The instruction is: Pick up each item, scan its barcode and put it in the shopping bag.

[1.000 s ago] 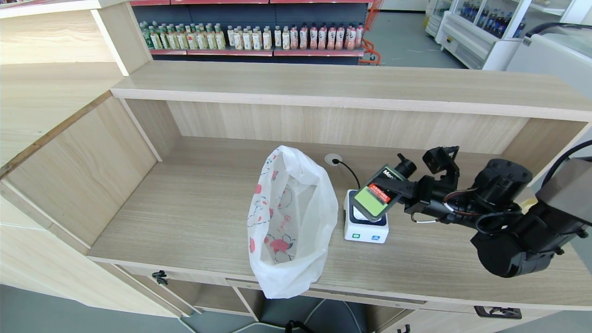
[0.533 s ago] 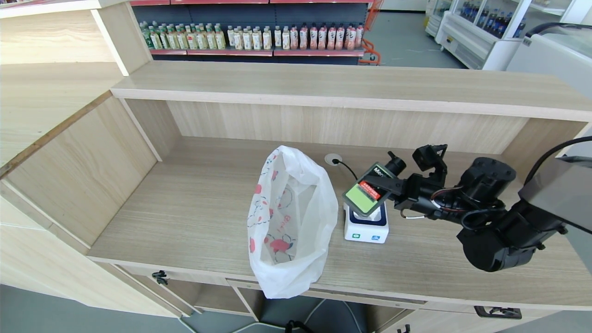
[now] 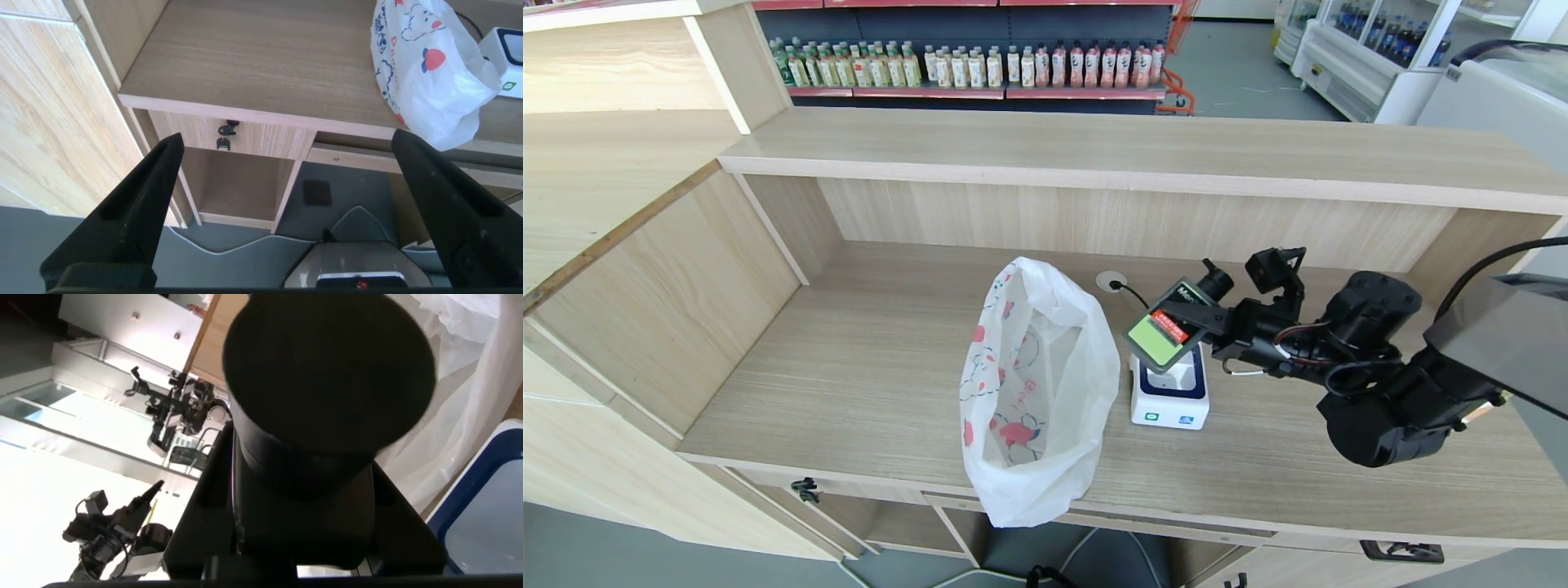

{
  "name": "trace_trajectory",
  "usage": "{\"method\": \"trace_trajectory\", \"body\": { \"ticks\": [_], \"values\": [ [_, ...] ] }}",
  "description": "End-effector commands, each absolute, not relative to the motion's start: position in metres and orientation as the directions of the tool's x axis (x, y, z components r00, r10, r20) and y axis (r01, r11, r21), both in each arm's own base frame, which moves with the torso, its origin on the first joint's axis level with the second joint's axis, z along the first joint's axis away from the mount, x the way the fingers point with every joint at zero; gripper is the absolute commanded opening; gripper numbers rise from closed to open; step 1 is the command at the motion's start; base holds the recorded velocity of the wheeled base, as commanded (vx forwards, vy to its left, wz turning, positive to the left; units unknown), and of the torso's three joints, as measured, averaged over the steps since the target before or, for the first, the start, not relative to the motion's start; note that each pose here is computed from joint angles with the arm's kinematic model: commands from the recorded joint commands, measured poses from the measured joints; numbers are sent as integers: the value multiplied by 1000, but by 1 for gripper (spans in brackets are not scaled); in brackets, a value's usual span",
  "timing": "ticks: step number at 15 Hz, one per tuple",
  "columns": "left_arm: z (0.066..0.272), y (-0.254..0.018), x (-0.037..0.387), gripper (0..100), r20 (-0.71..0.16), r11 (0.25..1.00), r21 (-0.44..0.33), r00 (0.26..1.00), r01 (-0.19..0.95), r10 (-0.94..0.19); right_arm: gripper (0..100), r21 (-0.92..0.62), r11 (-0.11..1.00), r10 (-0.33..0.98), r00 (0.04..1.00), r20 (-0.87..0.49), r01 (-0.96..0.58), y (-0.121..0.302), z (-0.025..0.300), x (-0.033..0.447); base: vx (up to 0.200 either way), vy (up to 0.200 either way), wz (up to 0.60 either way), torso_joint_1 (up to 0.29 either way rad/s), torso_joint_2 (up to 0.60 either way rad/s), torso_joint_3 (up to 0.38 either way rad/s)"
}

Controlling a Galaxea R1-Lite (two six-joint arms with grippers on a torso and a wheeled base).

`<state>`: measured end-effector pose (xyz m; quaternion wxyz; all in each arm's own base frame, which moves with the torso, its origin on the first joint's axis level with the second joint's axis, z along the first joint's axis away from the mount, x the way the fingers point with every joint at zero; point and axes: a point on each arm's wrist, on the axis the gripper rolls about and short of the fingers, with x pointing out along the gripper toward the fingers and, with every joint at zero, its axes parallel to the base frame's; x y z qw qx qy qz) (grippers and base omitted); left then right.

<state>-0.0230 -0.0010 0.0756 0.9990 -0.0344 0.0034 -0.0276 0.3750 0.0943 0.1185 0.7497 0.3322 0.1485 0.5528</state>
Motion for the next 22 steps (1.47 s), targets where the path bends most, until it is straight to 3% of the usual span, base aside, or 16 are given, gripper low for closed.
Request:
{"method": "trace_trajectory", "body": {
  "ticks": [1,5,9,10,11,12,13,17,19,21,22],
  "values": [
    [76,-1,-23,100,-5,996,-69,998,55,-55,0,596,190,905,375,202,-780,83,155,365,0,0,0,0,0,0],
    [76,-1,-23,100,-5,996,-69,998,55,-55,0,441,322,840,468,274,-838,35,221,315,0,0,0,0,0,0],
    [76,-1,-23,100,-5,996,-69,998,55,-55,0,114,645,746,655,123,-756,-10,215,250,0,0,0,0,0,0],
    [76,-1,-23,100,-5,996,-69,998,55,-55,0,64,672,731,675,101,-737,-14,213,244,0,0,0,0,0,0],
    [76,-1,-23,100,-5,996,-69,998,55,-55,0,-154,803,583,812,4,-576,-30,199,220,0,0,0,0,0,0],
    [76,-1,-23,100,-5,996,-69,998,55,-55,0,-226,856,470,882,-33,-465,-36,192,208,0,0,0,0,0,0],
    [76,-1,-23,100,-5,996,-69,998,55,-55,0,-246,874,425,905,-30,-419,-40,192,199,0,0,0,0,0,0],
    [76,-1,-23,100,-5,996,-69,998,55,-55,0,-567,799,213,976,-39,-198,-59,188,182,0,0,0,0,0,0],
    [76,-1,-23,100,-5,996,-69,998,55,-55,0,-573,797,231,973,-1,-190,-59,197,185,0,0,0,0,0,0],
    [76,-1,-23,100,-5,996,-69,998,55,-55,0,-445,840,369,928,47,-311,-47,200,183,0,0,0,0,0,0],
    [76,-1,-23,100,-5,996,-69,998,55,-55,0,-409,858,363,930,55,-311,-43,198,181,0,0,0,0,0,0]
  ]
}}
